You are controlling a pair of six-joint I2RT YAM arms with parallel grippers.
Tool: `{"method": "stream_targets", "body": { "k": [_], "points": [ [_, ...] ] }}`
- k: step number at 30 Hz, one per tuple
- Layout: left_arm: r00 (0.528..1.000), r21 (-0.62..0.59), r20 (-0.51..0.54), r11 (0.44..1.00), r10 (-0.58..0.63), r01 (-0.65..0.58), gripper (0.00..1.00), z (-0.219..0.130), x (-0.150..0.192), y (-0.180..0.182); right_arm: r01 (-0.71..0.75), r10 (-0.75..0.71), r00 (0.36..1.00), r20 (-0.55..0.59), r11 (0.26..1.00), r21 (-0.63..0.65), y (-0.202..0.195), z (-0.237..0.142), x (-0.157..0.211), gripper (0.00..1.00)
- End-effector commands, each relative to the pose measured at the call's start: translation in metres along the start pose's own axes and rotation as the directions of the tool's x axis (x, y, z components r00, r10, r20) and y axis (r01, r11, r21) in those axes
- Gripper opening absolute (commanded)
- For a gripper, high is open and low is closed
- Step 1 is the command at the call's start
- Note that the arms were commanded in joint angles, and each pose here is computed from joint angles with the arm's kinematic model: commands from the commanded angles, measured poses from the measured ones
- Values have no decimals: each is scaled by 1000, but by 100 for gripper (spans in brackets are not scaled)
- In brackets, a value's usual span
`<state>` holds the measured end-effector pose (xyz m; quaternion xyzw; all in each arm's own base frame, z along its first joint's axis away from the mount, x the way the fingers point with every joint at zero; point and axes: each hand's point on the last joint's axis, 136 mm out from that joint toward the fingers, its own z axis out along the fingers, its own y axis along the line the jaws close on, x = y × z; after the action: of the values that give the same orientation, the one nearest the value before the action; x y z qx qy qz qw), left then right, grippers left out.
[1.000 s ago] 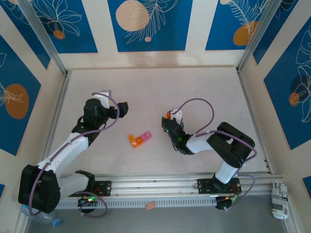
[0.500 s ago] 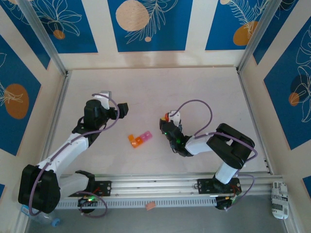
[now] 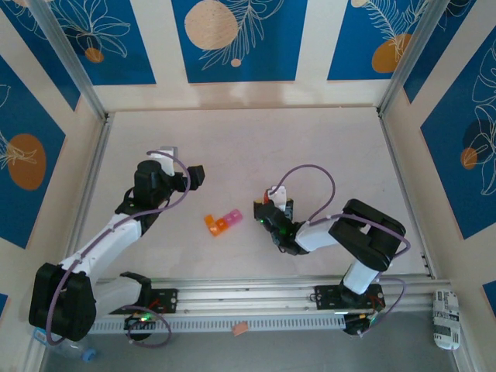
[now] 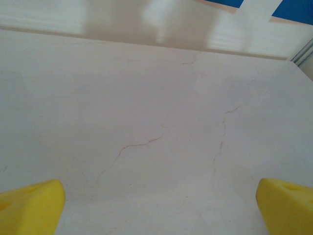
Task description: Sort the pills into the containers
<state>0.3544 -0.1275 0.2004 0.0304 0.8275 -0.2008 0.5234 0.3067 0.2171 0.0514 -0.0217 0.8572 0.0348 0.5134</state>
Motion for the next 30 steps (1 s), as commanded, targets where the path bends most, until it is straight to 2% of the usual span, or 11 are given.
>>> {"method": "stream_targets", "body": {
  "k": [1,11,14,17,21,25,30],
  "points": [
    [1000,14,27,1000,-12,12,100,-5,-6,-1,-27,27,1000,8,1000,-15,1,-9,-14,92],
    [1000,-38,16,999,-11,12,100,-5,-5,7,-79,80,997,1,987,-140,0,-52,-72,94],
    [1000,-61,7,998,-15,16,100,-6,-3,11,-106,91,993,-71,963,-249,11,-70,-90,92],
    [1000,-77,-12,997,-20,19,100,-6,1,15,-161,89,975,-201,912,-378,30,-88,-103,89],
    [997,-128,-71,992,-32,22,100,-2,12,24,-217,30,934,-356,840,-497,61,-107,-111,78],
    [989,-197,-134,980,-57,29,100,-1,23,38,-263,-37,885,-463,782,-565,90,-116,-107,59],
    [963,-270,-249,962,-106,36,100,-3,38,53,-284,-108,831,-546,762,-582,113,-109,-87,35]
  ]
}}
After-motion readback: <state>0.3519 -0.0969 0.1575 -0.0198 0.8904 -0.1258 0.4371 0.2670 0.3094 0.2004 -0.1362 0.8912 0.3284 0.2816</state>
